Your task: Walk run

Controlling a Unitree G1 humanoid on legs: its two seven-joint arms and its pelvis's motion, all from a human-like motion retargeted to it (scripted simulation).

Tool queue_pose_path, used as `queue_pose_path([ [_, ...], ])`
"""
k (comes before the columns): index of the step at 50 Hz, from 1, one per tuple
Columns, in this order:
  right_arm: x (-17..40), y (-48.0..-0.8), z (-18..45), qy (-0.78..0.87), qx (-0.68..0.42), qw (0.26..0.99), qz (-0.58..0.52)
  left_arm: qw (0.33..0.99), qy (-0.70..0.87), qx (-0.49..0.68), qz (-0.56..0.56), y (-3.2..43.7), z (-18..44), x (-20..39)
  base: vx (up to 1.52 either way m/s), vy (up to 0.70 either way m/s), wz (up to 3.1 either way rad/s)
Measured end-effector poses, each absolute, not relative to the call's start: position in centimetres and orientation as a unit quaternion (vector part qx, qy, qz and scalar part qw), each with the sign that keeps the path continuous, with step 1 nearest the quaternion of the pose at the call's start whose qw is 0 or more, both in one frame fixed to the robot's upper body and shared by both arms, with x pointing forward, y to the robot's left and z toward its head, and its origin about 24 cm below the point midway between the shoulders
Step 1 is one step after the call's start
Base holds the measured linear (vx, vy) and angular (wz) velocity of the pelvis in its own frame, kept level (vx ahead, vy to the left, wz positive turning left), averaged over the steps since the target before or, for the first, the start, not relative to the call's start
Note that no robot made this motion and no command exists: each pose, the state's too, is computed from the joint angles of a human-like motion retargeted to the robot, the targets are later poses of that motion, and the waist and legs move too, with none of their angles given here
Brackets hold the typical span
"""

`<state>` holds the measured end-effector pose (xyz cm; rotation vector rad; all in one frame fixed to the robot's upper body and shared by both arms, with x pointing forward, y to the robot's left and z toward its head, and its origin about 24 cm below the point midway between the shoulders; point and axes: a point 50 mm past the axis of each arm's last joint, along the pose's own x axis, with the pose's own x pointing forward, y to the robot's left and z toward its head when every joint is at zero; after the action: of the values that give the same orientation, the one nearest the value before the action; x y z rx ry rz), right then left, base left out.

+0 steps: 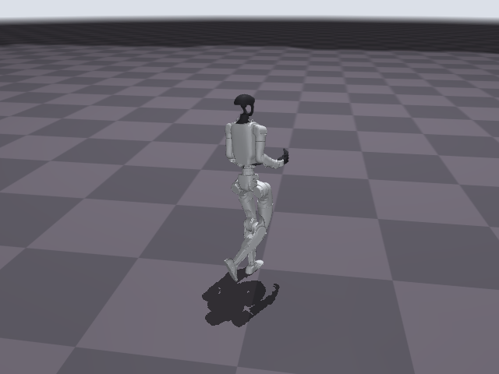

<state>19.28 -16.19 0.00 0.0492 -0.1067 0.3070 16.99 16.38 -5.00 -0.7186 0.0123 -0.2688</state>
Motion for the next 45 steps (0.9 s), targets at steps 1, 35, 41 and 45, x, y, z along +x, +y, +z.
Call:
queue_pose_path([
  [1, 18.8, -16.3, -0.7, -0.036, 0.03, 0.988, 0.144, 0.927, 0.002, -0.355, -0.124, 16.0, -4.9, 17.3, 0.77, 0.27, 2.23],
  [35, 20.3, -13.6, -2.5, 0.012, -0.104, 0.961, 0.255, 0.886, 0.048, -0.312, -0.34, 11.8, -4.5, 17.2, 0.8, -0.2, 1.42],
  [41, 21.3, -13.3, -1.1, -0.028, -0.179, 0.935, 0.305, 0.871, 0.047, -0.312, -0.376, 10.9, -4.1, 16.9, 0.62, -0.13, 0.5],
  [45, 20.9, -12.8, -1.3, -0.028, -0.164, 0.929, 0.33, 0.859, 0.061, -0.321, -0.394, 10.3, -4.5, 16.5, 0.96, -0.31, 1.02],
])
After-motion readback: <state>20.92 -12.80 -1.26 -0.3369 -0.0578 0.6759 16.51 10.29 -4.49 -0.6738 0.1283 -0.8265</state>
